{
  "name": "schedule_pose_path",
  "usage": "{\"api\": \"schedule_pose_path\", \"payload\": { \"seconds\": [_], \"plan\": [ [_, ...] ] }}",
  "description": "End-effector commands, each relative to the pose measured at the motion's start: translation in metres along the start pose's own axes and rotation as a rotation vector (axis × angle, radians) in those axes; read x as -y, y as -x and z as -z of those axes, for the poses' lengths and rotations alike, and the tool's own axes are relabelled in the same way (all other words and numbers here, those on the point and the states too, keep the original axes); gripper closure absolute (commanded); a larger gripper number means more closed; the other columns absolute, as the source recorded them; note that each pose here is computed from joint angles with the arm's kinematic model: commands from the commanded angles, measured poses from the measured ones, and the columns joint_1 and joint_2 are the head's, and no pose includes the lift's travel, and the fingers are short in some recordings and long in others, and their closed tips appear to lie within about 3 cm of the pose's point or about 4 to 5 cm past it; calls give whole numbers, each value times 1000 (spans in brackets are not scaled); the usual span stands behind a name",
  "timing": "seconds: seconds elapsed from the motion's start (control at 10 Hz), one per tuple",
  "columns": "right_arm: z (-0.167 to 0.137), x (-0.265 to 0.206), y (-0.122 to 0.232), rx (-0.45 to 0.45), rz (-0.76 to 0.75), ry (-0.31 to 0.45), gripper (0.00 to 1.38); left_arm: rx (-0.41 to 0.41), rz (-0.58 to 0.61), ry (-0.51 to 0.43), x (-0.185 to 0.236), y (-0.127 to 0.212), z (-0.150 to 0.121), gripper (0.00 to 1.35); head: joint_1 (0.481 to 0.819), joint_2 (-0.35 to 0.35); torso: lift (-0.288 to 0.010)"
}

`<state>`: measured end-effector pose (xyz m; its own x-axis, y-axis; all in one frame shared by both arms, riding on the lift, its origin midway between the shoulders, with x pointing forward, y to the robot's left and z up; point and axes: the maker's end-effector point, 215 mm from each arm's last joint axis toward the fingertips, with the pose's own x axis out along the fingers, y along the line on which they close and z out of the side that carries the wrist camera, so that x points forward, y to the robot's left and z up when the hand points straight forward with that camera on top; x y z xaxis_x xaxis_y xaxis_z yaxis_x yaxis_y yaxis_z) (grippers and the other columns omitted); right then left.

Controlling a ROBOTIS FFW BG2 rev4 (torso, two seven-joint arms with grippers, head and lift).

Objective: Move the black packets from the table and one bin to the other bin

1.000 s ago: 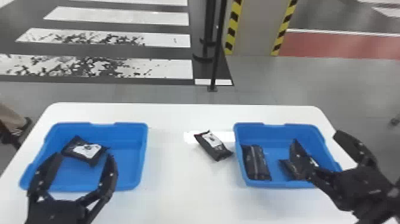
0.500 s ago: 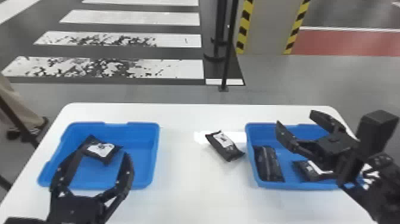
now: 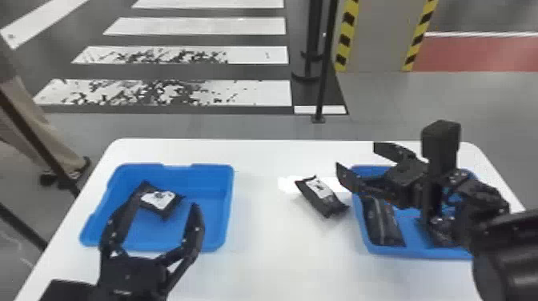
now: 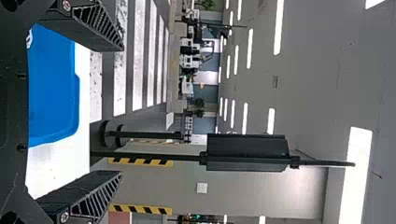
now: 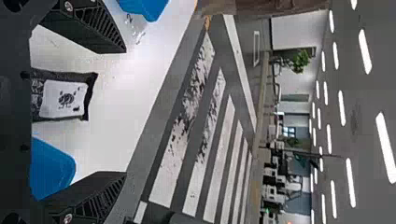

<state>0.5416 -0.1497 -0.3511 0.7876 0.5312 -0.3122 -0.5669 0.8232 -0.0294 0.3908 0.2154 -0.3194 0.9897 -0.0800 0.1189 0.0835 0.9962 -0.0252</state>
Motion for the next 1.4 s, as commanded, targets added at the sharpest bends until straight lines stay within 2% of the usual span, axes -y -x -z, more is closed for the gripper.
{"api": "schedule_pose_path", "payload": {
  "seconds": [0.0, 0.2, 0.4, 0.6, 0.9, 1.0, 1.2, 1.3],
  "plan": [
    [4, -12, -22, -93, -34, 56, 81, 0, 3, 0, 2, -1, 0, 87, 695, 64, -110],
    [17, -14, -46, -218, -58, 109, 81, 2, 7, -1, 4, -4, -1, 87, 695, 102, -110],
    [35, -10, -65, -320, -85, 153, 71, 0, 8, -1, 5, -5, 0, 87, 695, 109, -110],
    [43, -10, -86, -332, -120, 193, 71, 0, 15, 1, 10, -9, -1, 87, 695, 111, -110],
    [79, -23, -101, -403, -176, 216, 71, 0, 25, 9, 16, -13, 0, 87, 695, 119, -110],
    [79, -26, -107, -410, -186, 247, 71, 0, 26, 10, 16, -14, 1, 87, 695, 120, -110],
    [77, -22, -113, -411, -181, 268, 71, -2, 33, 20, 21, -17, 4, 87, 695, 120, -110],
    [86, -24, -114, -426, -189, 267, 71, 1, 34, 25, 22, -18, 4, 87, 695, 118, -110]
  ]
}}
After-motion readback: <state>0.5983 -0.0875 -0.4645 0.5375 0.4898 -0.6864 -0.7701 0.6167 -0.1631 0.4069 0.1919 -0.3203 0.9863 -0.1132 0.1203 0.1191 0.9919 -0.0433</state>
